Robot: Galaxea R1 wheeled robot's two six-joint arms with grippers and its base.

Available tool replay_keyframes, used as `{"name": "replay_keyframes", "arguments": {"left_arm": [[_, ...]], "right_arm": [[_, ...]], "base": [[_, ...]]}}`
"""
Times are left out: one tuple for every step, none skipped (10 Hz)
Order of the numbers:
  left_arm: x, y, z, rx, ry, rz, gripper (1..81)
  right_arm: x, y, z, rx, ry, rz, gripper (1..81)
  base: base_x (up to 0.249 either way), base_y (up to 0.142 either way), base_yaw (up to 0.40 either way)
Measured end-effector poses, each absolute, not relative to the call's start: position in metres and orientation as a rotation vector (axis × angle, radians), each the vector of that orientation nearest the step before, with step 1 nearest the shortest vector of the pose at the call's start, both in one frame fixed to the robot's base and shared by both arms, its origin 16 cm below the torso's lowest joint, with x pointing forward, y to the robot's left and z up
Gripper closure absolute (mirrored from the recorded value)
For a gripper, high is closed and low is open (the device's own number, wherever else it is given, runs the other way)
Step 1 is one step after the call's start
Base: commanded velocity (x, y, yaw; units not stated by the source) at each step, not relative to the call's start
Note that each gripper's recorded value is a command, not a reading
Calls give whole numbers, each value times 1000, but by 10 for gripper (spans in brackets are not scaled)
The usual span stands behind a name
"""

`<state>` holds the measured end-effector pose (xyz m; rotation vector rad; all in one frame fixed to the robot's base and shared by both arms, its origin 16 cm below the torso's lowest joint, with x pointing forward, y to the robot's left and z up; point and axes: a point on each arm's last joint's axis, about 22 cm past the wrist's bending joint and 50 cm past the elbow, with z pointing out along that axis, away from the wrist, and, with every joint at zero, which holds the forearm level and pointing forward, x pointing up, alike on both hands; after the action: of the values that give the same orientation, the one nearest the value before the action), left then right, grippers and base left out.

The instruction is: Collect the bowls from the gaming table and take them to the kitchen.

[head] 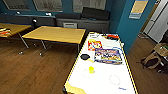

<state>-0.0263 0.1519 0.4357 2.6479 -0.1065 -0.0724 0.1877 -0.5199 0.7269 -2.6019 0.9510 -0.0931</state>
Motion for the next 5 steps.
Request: {"name": "replay_keyframes", "arguments": {"left_arm": [[-23, 169, 441, 2646, -100, -65, 10], [-21, 189, 445, 2651, -94, -58, 10], [-18, 200, 451, 2646, -82, -47, 10], [-15, 201, 459, 2626, -75, -35, 10], [-10, 203, 467, 2607, -70, -25, 10]], "right_arm": [[167, -508, 720, -2615, 922, -88, 811], [148, -498, 712, -2624, 907, -84, 811], [131, -489, 704, -2634, 897, -84, 811], [115, -477, 693, -2636, 893, -89, 811], [103, -454, 679, -2615, 883, -83, 811]], "base": [[0, 0, 0], [0, 0, 0], [0, 0, 0], [0, 0, 0], [0, 0, 0]]}}
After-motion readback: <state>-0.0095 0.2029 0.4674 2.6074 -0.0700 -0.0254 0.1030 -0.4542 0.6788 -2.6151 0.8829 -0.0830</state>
